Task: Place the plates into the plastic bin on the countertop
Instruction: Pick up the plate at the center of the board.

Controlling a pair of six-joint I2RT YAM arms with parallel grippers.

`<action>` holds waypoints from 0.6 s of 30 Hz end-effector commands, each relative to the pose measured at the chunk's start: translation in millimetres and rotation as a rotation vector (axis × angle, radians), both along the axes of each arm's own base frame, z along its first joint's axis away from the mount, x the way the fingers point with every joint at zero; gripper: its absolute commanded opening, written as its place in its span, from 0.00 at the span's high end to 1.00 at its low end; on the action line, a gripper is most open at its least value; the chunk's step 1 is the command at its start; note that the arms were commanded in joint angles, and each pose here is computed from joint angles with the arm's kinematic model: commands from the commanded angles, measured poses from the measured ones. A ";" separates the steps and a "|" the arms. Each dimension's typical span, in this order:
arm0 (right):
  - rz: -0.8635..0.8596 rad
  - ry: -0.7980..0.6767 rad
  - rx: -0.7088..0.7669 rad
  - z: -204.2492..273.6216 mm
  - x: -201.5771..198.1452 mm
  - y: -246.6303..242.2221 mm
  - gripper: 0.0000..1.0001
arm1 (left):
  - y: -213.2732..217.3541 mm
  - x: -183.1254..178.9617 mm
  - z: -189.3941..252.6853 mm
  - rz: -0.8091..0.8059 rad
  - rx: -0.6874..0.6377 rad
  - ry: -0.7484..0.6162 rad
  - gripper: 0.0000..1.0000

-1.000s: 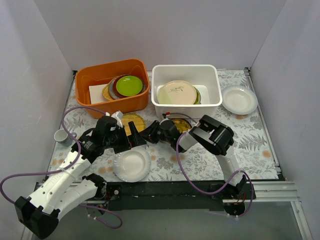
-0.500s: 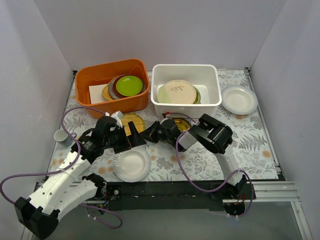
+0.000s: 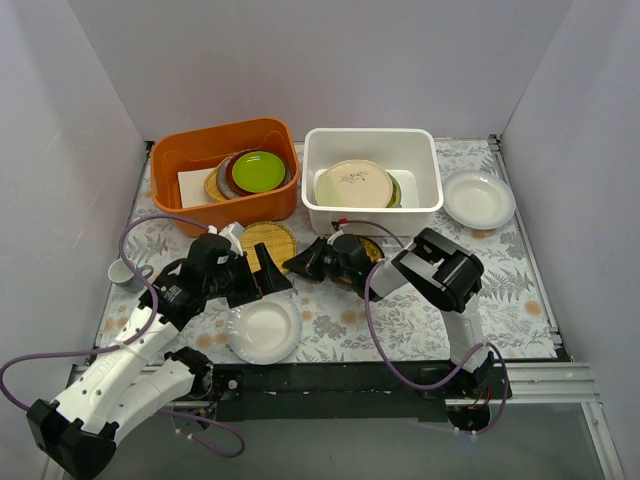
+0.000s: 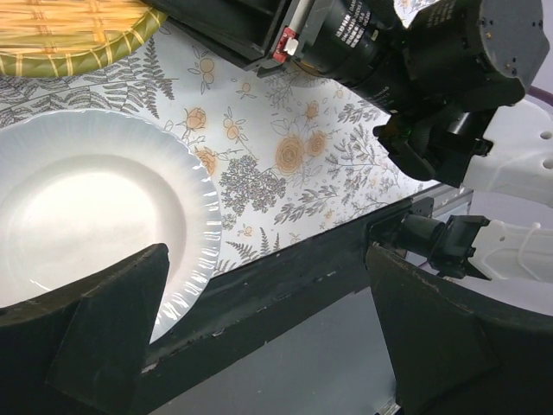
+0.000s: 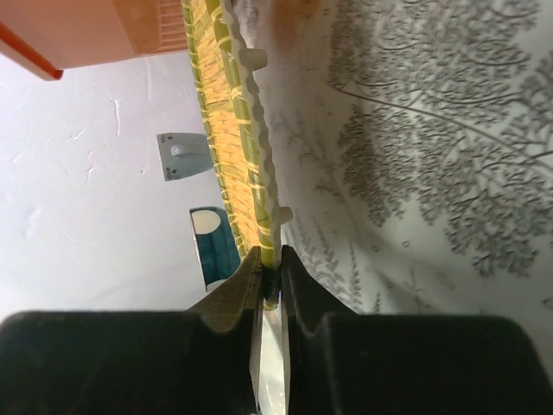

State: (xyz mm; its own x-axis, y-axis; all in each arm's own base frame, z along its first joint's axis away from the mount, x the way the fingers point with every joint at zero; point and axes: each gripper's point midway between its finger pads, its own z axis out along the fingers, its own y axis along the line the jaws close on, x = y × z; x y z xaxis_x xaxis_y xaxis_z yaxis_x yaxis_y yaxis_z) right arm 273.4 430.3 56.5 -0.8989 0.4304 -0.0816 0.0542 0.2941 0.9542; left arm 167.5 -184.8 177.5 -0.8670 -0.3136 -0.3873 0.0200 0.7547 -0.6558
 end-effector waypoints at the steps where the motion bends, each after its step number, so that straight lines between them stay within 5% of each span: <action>1: -0.036 -0.191 0.102 73.8 22.6 0.1 0.98 | -2.3 -4.3 7.5 -0.007 -0.045 -0.013 0.02; 18: 0.065 -0.253 0.057 113.2 -10.7 -19.7 0.99 | -4.4 -1.2 33.9 -0.003 -0.075 -0.053 0.02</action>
State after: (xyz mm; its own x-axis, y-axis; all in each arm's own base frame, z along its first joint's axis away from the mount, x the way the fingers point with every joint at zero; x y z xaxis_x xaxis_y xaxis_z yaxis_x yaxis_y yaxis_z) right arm 256.9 419.3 109.1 -0.9188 0.3706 -0.1363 -0.0212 0.2982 0.9543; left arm 164.4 -186.3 185.1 -0.8650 -0.3287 -0.3793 0.0192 0.7335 -0.6794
